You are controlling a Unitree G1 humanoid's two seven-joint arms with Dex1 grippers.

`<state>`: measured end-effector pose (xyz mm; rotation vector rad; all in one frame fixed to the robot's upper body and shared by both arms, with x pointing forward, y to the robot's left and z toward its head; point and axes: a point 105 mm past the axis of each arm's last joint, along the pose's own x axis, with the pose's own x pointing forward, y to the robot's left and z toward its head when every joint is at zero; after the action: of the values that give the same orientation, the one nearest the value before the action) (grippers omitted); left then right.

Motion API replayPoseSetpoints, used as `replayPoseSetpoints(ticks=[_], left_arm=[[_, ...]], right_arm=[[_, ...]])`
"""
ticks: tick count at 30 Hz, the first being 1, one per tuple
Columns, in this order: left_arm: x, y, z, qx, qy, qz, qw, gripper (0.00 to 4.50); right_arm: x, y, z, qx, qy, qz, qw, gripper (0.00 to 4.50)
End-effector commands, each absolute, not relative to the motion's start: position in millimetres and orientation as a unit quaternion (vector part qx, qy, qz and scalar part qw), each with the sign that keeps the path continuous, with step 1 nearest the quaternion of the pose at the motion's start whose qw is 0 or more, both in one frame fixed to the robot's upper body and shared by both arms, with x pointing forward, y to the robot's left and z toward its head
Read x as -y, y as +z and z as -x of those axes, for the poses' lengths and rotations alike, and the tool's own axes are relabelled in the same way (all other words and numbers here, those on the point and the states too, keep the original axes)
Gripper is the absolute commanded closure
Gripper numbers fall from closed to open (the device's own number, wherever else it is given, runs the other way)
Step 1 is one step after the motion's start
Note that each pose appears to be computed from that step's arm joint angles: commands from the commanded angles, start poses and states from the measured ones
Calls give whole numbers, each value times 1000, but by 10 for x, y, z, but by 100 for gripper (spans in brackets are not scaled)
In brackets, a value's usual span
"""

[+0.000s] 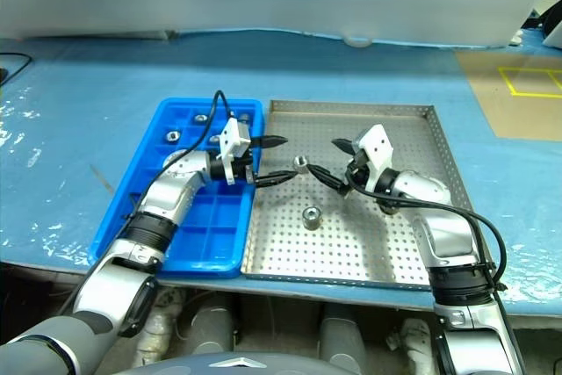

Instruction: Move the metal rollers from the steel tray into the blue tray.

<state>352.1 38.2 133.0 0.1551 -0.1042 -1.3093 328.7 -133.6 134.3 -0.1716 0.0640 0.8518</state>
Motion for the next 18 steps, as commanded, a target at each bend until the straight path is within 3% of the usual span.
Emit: replayPoseSetpoints(ticks=[1,18], left_arm=[[-309,1431,-3524,67,-617,-89,779,2],[-269,1393,-3546,61,-619,-96,777,2]], right_arm=[[1312,1449,-3272,-7,415,95,905,0],[1360,1445,-3280,-4,402,101,910,0]])
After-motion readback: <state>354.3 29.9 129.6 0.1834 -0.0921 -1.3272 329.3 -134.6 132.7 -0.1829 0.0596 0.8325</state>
